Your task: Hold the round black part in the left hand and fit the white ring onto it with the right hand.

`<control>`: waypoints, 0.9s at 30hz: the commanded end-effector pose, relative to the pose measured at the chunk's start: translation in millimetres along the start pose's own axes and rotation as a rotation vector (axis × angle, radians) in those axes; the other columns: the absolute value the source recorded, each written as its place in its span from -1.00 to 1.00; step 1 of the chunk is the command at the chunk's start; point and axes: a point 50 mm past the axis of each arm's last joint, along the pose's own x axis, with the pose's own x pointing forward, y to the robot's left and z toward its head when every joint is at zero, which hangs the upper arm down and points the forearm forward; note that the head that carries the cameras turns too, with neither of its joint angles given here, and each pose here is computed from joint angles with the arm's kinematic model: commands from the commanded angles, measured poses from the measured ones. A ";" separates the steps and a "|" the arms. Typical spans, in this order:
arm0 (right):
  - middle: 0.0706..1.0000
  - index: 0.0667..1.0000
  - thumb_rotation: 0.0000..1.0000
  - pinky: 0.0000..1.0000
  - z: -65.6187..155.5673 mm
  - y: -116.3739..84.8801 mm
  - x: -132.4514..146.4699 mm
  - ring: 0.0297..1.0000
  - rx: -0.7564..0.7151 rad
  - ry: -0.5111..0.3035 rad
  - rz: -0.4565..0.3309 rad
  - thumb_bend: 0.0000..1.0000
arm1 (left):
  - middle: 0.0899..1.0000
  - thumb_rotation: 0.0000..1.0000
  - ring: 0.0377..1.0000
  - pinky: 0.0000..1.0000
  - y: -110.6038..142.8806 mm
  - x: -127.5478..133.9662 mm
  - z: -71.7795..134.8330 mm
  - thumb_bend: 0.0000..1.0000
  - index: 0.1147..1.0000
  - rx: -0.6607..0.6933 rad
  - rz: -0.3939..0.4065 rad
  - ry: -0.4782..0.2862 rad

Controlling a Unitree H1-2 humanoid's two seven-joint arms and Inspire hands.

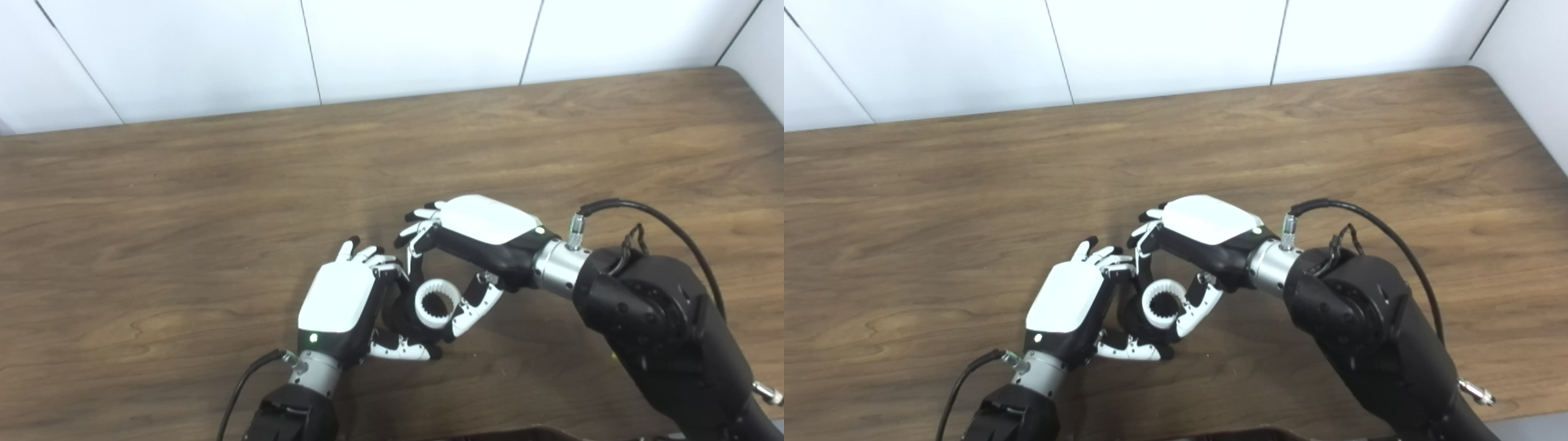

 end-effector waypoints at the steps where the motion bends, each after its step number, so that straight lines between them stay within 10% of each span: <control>1: 0.66 -0.10 -0.72 1.00 3.9 -9.6 0.1 0.91 -0.035 -0.022 -0.064 0.04 | 0.50 -0.89 0.75 1.00 5.3 3.1 3.4 0.04 -0.17 0.019 0.012 -0.009; 27: 0.68 -0.10 -0.73 1.00 3.3 -1.4 11.6 0.91 -0.015 -0.022 -0.066 0.04 | 0.50 -0.89 0.74 1.00 6.7 3.5 6.3 0.04 -0.17 0.011 0.021 -0.018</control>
